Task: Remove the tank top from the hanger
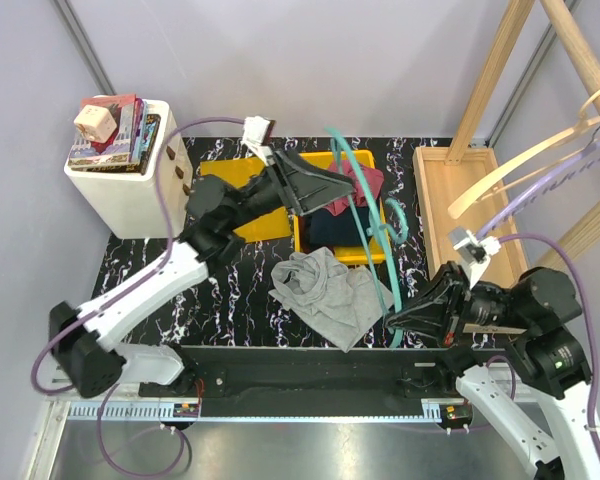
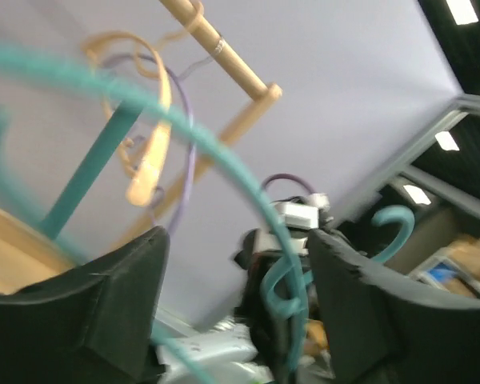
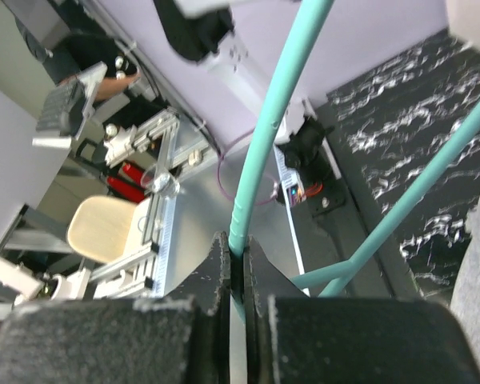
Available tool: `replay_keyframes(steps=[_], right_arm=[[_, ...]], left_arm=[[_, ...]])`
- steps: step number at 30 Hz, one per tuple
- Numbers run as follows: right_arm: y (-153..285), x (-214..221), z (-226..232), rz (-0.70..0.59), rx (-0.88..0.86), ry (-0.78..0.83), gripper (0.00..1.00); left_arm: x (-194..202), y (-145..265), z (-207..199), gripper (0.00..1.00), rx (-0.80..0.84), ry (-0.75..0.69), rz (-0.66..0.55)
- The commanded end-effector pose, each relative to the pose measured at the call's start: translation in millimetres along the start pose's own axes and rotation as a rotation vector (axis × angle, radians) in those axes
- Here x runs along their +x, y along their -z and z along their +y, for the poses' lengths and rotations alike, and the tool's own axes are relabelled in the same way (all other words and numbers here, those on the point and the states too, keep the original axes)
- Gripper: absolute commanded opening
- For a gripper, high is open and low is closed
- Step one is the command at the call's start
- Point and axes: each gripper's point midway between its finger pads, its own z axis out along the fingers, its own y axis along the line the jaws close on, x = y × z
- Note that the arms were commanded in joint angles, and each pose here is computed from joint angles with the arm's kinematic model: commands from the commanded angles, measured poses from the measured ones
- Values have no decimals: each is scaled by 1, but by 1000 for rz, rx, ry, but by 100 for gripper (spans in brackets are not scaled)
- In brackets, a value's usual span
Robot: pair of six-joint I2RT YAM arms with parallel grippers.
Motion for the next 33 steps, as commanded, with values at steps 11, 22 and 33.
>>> replay_keyframes(steps=[11, 22, 33], right_arm=[[-27, -197, -39, -423, 330, -15, 0], [-37, -305, -164, -841, 614, -299, 0], [19, -365, -228, -1236, 954, -253, 0]], left_arm=[[-39, 139, -17, 99, -503, -548, -277], [-10, 187, 4, 99, -600, -530, -249], [16, 198, 23, 99, -616, -485, -177]])
